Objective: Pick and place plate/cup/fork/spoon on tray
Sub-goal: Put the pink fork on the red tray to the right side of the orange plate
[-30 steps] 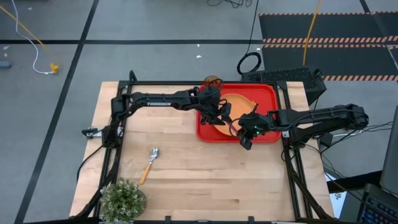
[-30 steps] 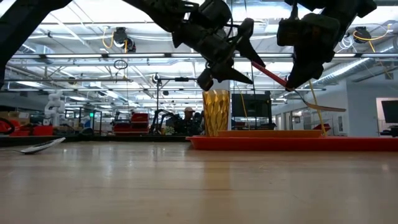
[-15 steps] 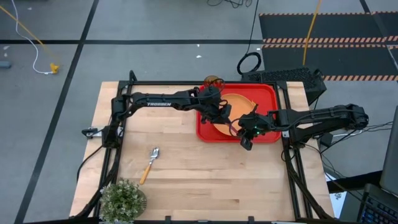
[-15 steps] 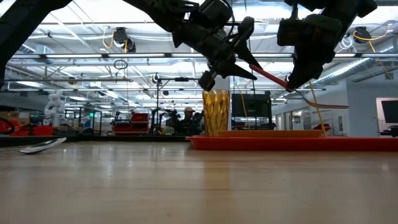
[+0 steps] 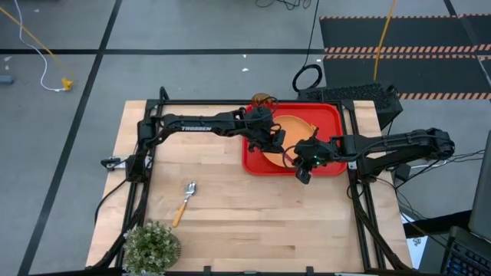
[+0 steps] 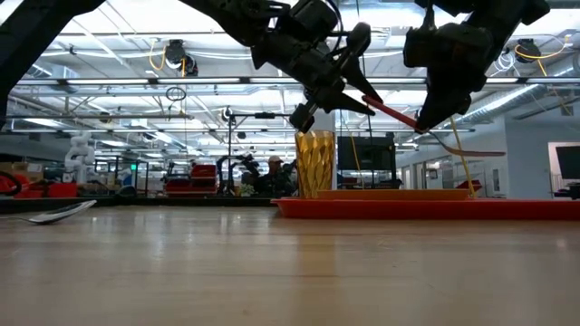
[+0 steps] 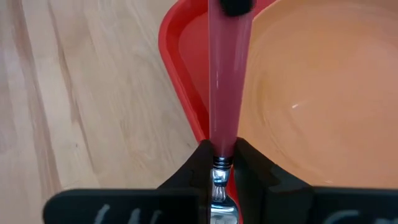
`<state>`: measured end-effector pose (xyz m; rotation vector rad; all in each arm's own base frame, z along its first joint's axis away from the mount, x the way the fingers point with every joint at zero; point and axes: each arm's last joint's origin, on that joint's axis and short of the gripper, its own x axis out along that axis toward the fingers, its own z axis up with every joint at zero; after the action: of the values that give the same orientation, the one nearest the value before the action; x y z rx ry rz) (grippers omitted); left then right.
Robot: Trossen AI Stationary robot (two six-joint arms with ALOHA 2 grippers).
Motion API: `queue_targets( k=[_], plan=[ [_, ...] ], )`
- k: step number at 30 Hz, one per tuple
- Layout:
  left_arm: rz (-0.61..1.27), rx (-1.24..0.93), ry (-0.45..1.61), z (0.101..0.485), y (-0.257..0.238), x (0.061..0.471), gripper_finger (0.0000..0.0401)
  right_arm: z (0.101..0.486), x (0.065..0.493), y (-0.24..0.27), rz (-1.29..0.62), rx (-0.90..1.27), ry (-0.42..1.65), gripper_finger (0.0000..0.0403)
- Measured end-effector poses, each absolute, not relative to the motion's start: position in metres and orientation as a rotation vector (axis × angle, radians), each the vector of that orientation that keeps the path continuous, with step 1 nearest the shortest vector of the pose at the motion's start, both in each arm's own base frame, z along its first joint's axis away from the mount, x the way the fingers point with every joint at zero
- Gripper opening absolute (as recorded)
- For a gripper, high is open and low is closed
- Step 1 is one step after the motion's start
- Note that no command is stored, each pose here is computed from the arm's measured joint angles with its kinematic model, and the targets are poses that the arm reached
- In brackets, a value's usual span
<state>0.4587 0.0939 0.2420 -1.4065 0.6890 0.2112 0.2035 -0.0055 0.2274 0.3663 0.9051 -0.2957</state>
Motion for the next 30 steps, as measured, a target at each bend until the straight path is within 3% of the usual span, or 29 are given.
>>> queue_targets(
  k=[7, 24, 30],
  plan=[
    [0.192, -1.401, 0.699, 0.2421, 0.093, 0.4587, 0.0121, 0.2274, 0.2034, -0.0056, -0.3, 0.364, 0.904, 0.0027],
    [0.153, -1.394, 0.705, 0.2431, 0.0956, 0.4583, 0.0033, 0.2273, 0.2033, -0.0054, -0.28, 0.339, 0.912, 0.0027],
    [0.152, -1.388, 0.704, 0.2431, 0.0957, 0.4583, 0.0032, 0.2273, 0.2033, -0.0054, -0.28, 0.339, 0.911, 0.0027]
  ],
)
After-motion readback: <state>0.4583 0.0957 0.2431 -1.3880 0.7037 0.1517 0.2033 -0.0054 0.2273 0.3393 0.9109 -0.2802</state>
